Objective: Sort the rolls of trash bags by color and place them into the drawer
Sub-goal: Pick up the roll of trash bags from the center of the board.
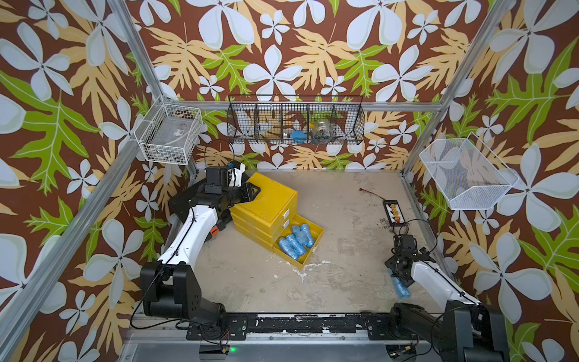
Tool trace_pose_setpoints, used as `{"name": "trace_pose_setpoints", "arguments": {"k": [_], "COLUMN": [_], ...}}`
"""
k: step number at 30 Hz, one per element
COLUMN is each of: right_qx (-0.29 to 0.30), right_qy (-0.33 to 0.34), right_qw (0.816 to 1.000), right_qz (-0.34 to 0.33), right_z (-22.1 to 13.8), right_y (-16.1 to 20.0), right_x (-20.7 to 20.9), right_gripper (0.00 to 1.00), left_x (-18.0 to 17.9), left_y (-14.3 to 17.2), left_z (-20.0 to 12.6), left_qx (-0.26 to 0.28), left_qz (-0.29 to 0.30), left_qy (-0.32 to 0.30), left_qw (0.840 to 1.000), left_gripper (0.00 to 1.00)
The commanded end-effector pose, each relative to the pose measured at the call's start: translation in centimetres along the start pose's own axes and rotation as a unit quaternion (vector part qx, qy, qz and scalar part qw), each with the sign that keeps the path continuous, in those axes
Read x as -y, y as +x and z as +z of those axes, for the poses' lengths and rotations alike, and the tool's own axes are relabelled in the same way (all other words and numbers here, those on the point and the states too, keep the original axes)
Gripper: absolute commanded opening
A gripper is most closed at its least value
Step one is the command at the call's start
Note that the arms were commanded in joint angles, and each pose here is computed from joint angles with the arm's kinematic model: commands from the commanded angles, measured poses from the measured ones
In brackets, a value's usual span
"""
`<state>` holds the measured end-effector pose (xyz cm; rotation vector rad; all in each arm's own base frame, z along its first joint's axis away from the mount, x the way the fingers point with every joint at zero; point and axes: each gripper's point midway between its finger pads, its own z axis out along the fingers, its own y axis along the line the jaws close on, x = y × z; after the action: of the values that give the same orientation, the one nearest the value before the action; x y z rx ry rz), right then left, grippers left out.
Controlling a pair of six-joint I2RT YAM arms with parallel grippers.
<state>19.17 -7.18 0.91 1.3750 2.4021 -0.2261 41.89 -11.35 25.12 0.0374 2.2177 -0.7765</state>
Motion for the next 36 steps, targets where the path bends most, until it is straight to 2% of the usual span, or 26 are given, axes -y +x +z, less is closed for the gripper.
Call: {"name": "trace_pose_setpoints", "arguments": {"k": [1,5,7,11,13,17,27,29,31,33,36], "right_qx": [-0.079,-0.086,-0.085,-0.087,-0.093,-0.103,-0.093,-0.084,-0.076,-0.072,-0.07], "right_qy": [-0.033,-0.064,-0.081,-0.134,-0.171,-0.246,-0.309,-0.301,-0.282,-0.264,-0.244], "right_qw": [0.996,0.994,0.993,0.987,0.981,0.963,0.938,0.938,0.942,0.944,0.945], "right_qz": [0.008,0.014,0.013,0.005,-0.006,-0.038,-0.127,-0.147,-0.168,-0.187,-0.205], "right_z": [0.5,0.4,0.2,-0.5,-0.9,-2.0,-3.8,-3.8,-3.5,-3.2,-2.9], "right_y": [3.4,3.8,3.6,3.4,3.6,3.9,3.3,3.0,2.6,2.3,2.2], "right_x": [-0.6,-1.6,-2.2,-4.1,-5.4,-8.1,-10.9,-10.9,-10.5,-10.2,-9.6], "right_gripper": [0.52,0.26,0.16,0.03,0.0,0.0,0.0,0.26,0.43,0.48,0.5], "left_x": [-0.3,-0.2,-0.2,-0.3,-0.4,-0.5,-0.5,-0.5,-0.5,-0.4,-0.2], "left_y": [0.4,0.3,0.4,0.5,0.5,0.6,0.6,0.6,0.6,0.5,0.3], "left_z": [-0.2,-0.3,-0.3,-0.2,-0.2,-0.2,-0.1,-0.1,-0.1,-0.1,-0.1], "left_qx": [-0.006,-0.005,-0.005,-0.005,-0.006,-0.006,-0.004,-0.003,-0.003,-0.001,0.001], "left_qz": [-0.001,-0.002,-0.002,-0.002,-0.002,-0.003,-0.006,-0.008,-0.008,-0.007,-0.008], "left_qy": [-0.008,-0.008,-0.009,-0.01,-0.011,-0.013,-0.011,-0.01,-0.009,-0.007,-0.004], "left_qw": [1.0,1.0,1.0,1.0,1.0,1.0,1.0,1.0,1.0,1.0,1.0], "left_gripper": [0.37,0.37,0.37,0.37,0.37,0.37,0.37,0.37,0.37,0.37,0.37]}}
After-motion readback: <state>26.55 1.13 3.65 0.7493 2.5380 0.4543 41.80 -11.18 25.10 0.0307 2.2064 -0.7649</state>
